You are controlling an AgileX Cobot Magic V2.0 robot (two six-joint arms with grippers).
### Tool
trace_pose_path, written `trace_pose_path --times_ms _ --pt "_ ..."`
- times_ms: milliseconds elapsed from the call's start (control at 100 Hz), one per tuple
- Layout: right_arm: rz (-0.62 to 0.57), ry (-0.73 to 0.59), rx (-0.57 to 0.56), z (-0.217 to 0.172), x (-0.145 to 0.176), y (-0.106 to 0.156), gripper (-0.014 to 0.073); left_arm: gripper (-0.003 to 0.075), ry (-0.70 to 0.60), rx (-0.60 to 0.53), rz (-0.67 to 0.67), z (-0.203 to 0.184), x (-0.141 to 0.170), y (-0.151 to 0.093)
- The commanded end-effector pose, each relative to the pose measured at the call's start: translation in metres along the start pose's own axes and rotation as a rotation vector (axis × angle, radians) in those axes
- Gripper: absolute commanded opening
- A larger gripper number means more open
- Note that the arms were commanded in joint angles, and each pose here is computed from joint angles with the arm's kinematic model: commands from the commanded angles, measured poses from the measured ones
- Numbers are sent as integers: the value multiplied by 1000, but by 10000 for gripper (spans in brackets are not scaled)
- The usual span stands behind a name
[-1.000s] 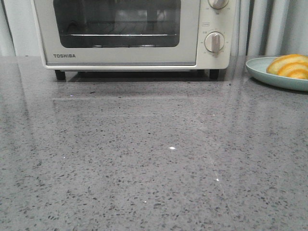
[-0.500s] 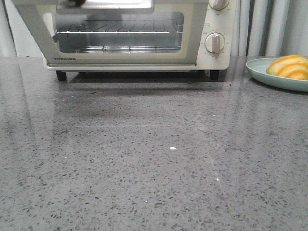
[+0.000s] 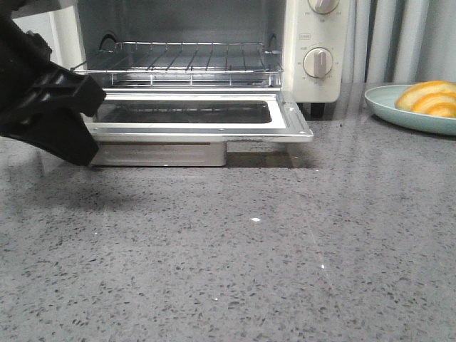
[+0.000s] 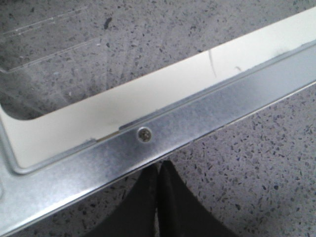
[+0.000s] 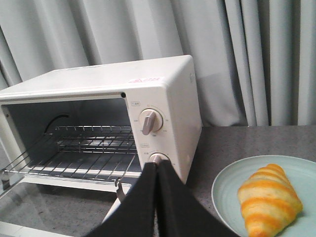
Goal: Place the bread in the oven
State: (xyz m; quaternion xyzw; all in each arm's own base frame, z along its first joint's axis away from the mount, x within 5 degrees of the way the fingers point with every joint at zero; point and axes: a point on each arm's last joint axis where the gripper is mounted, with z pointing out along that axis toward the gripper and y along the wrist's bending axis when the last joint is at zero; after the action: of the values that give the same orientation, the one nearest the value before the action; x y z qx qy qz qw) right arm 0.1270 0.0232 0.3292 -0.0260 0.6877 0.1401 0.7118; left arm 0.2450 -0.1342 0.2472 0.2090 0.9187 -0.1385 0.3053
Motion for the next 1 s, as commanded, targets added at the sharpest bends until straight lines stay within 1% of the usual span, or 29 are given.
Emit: trace_pose_path --times_ms 0,110,220,290,340,420,480,570,640,790,990 --pt "-6 -43 -67 1 -11 7 -48 -22 -256 -18 -2 -33 -28 -1" --pt "-7 -50 -75 1 -12 8 -48 -22 -361 -5 -3 -69 -28 -6" --pt "-8 -51 -75 1 -13 8 -48 -22 -493 22 -32 -109 -17 -10" --pt "-10 -52 -79 1 -13 8 -48 -22 -590 25 -35 -132 -1 -12" --pt "-10 -53 -80 1 -13 9 -48 -22 -657 22 -31 -146 16 -11" --pt "-20 -54 -91 1 -13 10 -48 -22 -752 14 -30 -158 41 -10" --pt "-62 -57 -135 0 -13 14 -48 -22 -806 10 -26 -165 61 -9" --pt "-135 -70 -242 -2 -13 23 -48 -22 -848 15 -22 -170 85 -8" --pt "-145 -80 -292 -3 -14 28 -48 -22 -879 20 -21 -172 100 -8" --pt "-142 -88 -279 -3 -18 27 -48 -22 -919 25 -17 -176 114 -7" --pt "-148 -101 -251 -3 -24 26 -48 -22 -915 26 -16 -175 115 -7"
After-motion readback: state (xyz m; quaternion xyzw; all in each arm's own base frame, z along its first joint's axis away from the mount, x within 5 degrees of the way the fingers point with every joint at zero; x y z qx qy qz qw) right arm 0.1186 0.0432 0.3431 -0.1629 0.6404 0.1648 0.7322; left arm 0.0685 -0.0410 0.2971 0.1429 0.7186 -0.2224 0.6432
